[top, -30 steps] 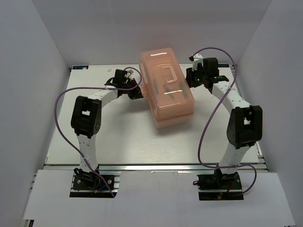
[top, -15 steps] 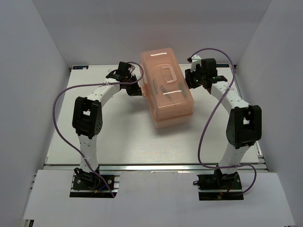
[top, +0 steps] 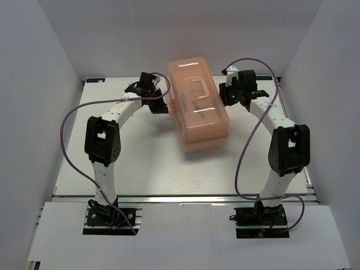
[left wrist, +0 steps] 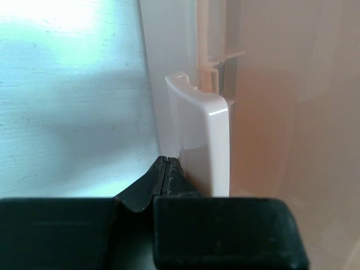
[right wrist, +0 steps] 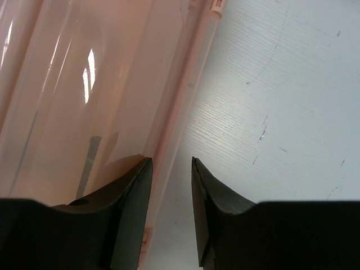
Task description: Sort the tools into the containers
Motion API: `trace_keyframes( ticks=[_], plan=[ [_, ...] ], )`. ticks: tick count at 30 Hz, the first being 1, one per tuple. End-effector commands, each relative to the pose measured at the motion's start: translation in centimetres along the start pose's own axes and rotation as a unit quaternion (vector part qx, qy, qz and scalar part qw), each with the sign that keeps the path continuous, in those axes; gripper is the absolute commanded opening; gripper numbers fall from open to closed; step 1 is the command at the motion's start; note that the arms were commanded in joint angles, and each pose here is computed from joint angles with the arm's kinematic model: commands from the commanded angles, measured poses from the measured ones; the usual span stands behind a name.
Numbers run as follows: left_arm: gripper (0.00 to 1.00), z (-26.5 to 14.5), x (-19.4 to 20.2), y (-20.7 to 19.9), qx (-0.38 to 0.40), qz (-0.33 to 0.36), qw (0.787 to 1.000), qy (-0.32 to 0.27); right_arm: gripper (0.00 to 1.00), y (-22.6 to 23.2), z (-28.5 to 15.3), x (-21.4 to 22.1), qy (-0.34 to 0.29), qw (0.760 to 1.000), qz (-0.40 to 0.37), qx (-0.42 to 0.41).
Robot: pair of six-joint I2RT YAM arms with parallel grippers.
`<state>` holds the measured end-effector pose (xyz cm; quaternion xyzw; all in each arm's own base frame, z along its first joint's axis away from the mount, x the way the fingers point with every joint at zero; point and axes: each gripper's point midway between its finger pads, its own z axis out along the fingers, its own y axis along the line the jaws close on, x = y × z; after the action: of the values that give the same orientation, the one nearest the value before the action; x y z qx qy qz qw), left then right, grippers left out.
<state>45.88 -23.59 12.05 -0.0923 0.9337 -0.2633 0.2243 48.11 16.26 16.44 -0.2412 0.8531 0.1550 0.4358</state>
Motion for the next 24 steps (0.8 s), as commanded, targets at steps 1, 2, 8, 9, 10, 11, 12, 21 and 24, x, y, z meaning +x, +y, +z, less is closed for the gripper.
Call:
trace_keyframes(
  ticks=[1, 2, 8, 9, 10, 11, 12, 21, 24],
  plan=[
    [0.00, -5.8, -2.4, -7.8, 0.110, 0.036, 0.992, -0.057, 0.41, 5.2, 0.4, -0.8, -0.001, 0.997, -0.010, -0.082],
    [0.00, -5.9, -2.5, -8.0, 0.112, 0.037, 0.991, -0.059, 0.41, 5.2, 0.4, -0.7, 0.001, 0.997, -0.010, -0.082],
    [0.00, -6.1, -2.6, -8.6, 0.125, 0.037, 0.990, -0.060, 0.41, 5.4, 0.5, -0.6, 0.003, 0.996, -0.010, -0.084],
    [0.00, -6.2, -2.7, -8.7, 0.128, 0.036, 0.989, -0.060, 0.41, 5.5, 0.5, -0.6, 0.003, 0.996, -0.012, -0.085],
    [0.00, -6.2, -2.6, -8.8, 0.130, 0.036, 0.989, -0.059, 0.41, 5.4, 0.5, -0.6, 0.003, 0.996, -0.011, -0.084],
    [0.00, -6.2, -2.5, -8.9, 0.132, 0.036, 0.989, -0.059, 0.41, 5.5, 0.5, -0.6, 0.003, 0.996, -0.012, -0.085],
    [0.00, -6.2, -2.6, -9.1, 0.135, 0.036, 0.988, -0.061, 0.41, 5.5, 0.5, -0.5, 0.006, 0.996, -0.011, -0.085],
    [0.00, -6.4, -2.3, -10.6, 0.158, 0.037, 0.985, -0.064, 0.41, 5.7, 0.4, -0.4, 0.007, 0.996, -0.012, -0.087],
    [0.00, -6.9, -2.6, -11.0, 0.162, 0.037, 0.984, -0.070, 0.41, 5.6, 0.5, -0.3, 0.009, 0.996, -0.011, -0.087]
  ],
)
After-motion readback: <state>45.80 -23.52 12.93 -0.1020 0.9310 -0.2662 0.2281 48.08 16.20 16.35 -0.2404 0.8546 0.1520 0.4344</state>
